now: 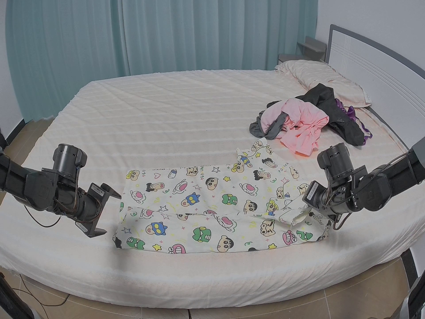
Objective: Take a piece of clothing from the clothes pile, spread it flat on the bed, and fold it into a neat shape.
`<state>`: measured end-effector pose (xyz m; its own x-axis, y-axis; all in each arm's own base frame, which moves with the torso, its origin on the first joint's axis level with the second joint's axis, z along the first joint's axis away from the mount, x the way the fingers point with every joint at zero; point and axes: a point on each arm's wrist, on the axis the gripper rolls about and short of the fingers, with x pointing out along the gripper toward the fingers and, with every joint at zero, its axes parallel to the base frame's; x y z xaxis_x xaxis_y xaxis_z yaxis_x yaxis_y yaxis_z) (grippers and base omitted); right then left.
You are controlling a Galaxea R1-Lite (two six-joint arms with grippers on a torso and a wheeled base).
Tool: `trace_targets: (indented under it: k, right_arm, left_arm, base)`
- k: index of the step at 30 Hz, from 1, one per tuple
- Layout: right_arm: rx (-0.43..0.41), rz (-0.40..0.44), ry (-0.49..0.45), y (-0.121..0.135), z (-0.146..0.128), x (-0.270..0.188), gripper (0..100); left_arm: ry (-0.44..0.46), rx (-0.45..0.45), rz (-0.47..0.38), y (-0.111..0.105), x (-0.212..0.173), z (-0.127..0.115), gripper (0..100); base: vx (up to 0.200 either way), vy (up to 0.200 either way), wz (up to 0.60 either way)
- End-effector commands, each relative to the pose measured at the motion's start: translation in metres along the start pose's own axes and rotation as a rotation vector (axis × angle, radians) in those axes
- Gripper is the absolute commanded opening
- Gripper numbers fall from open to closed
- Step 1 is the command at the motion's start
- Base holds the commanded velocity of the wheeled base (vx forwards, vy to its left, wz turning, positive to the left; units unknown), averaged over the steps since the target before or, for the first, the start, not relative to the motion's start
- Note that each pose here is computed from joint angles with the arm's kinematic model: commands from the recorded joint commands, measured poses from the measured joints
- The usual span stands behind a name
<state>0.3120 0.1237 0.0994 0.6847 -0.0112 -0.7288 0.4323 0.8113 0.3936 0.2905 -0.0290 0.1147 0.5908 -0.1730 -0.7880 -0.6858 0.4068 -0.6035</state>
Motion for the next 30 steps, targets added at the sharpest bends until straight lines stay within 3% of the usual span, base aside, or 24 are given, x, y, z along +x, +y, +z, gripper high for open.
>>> trace_targets:
  k: [1,11,12,21,28,30]
  right_arm:
    - [-0.036,-0.021,0.008,-0.003,-0.016,-0.006,0]
    - [-0.098,-0.066,0.013,-0.012,-0.043,-0.014,0]
    - [-0.110,-0.057,0.022,-0.013,-0.048,-0.020,100]
    - [-0.119,0.020,0.053,-0.025,-0.052,-0.057,100]
    - [-0.056,0.040,0.062,-0.027,-0.034,-0.050,100]
    - [-0.033,0.061,0.151,-0.027,-0.031,-0.033,100]
  left_arm:
    - [0.001,0.000,0.000,0.000,0.000,0.000,100]
    - [0.004,0.003,0.001,0.000,0.000,-0.002,100]
    - [0.004,0.005,0.000,0.000,0.000,-0.002,100]
    - [0.004,0.003,0.001,0.000,0.001,-0.001,100]
    - [0.005,0.005,0.001,0.000,0.001,-0.002,100]
    - [0.004,0.005,0.000,0.000,0.000,-0.002,100]
  base:
    - [0.000,0.000,0.00]
    - [0.000,0.000,0.00]
    - [0.000,0.000,0.00]
    - [0.000,0.000,0.00]
    - [0.000,0.000,0.00]
    - [0.000,0.000,0.00]
